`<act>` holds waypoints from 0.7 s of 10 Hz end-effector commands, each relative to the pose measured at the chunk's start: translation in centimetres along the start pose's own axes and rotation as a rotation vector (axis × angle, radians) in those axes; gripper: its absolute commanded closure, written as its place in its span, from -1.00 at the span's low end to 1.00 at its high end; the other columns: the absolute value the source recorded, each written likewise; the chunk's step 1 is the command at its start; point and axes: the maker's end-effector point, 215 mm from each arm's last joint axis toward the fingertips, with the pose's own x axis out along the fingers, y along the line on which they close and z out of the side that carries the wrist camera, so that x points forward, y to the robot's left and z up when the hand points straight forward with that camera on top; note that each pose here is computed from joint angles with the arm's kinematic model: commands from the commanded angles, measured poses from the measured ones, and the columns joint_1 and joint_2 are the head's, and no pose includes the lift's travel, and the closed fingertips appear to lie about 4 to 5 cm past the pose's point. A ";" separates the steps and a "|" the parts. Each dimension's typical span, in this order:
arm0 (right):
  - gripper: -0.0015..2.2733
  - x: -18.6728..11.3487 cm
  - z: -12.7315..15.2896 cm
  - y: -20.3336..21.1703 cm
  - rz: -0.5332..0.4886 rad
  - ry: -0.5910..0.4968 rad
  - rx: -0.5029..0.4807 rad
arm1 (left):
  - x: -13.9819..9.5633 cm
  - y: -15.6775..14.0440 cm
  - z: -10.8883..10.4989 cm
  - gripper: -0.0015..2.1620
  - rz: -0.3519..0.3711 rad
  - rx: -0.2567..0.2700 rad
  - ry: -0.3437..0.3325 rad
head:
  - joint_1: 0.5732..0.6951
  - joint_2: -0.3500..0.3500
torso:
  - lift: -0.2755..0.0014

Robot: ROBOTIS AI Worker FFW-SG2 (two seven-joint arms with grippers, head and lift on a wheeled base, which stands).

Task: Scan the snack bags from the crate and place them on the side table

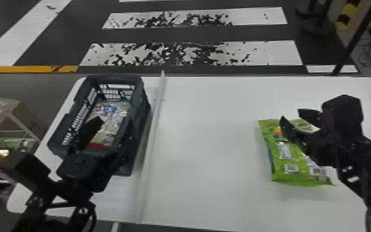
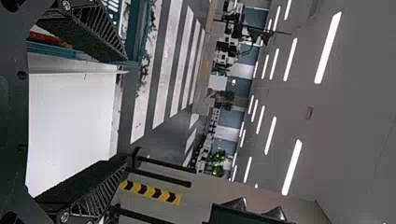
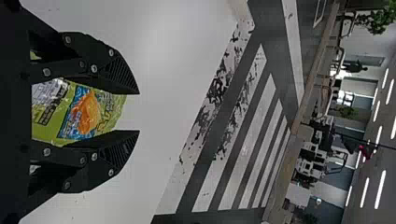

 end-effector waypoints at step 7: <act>-0.94 -10.0 -11.3 -14.5 -0.207 0.136 0.227 | 2.1 -3.9 -0.8 -0.92 0.051 0.061 0.032 | 1.00 -0.55 | 0.31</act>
